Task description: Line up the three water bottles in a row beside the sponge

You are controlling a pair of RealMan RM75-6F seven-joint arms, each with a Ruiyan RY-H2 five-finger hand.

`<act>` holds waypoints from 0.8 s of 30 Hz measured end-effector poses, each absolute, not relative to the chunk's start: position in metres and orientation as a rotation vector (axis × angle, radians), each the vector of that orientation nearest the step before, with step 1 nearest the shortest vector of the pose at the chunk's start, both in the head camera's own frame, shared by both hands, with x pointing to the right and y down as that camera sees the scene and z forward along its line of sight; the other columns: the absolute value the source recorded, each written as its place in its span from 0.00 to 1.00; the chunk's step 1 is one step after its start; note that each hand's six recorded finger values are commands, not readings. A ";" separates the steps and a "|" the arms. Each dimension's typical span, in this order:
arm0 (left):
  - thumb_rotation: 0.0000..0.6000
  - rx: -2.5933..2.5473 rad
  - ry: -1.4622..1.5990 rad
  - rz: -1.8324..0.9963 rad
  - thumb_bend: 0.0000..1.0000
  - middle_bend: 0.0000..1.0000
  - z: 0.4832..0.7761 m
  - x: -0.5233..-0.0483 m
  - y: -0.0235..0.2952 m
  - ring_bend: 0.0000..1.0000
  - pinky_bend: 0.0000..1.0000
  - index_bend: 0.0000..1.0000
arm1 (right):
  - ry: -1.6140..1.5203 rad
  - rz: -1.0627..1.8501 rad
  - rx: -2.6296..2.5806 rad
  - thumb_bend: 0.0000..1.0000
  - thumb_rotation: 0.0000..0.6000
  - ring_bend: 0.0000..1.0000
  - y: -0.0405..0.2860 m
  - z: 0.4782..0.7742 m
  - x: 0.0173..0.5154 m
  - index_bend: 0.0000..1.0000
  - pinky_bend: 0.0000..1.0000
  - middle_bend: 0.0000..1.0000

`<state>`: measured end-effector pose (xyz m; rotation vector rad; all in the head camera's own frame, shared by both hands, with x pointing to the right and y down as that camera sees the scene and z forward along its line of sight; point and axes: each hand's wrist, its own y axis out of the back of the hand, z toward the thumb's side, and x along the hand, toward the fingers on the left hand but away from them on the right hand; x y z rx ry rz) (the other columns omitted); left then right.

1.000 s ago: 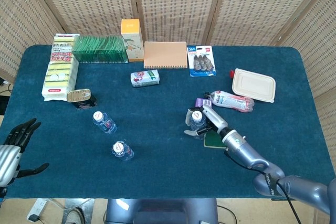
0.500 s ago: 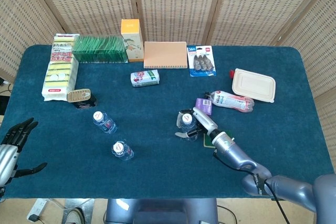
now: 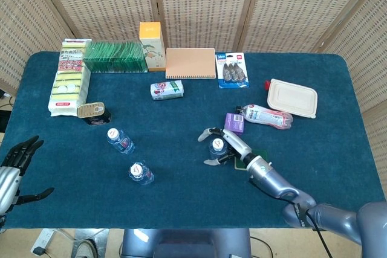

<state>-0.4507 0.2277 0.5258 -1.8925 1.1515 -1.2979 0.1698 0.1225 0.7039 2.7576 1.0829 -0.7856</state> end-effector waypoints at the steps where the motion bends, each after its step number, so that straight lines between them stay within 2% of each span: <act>1: 1.00 -1.893 1.153 -1.297 0.06 0.00 0.526 -0.451 0.228 0.00 0.01 0.00 | 1.087 -0.775 2.763 0.09 1.00 0.12 0.123 0.703 0.172 0.28 0.08 0.23; 9: 1.00 -1.904 1.154 -1.281 0.06 0.00 0.523 -0.450 0.229 0.00 0.01 0.00 | 1.140 -0.758 2.831 0.05 1.00 0.01 0.120 0.688 0.185 0.08 0.02 0.06; 15: 1.00 -1.909 1.169 -1.266 0.06 0.00 0.520 -0.451 0.230 0.00 0.01 0.00 | 1.197 -0.735 2.848 0.03 1.00 0.00 0.116 0.664 0.194 0.06 0.01 0.02; 24: 1.00 -1.962 1.175 -1.229 0.06 0.00 0.517 -0.451 0.231 0.00 0.01 0.00 | 1.260 -0.752 2.854 0.00 1.00 0.00 0.119 0.602 0.232 0.06 0.01 0.02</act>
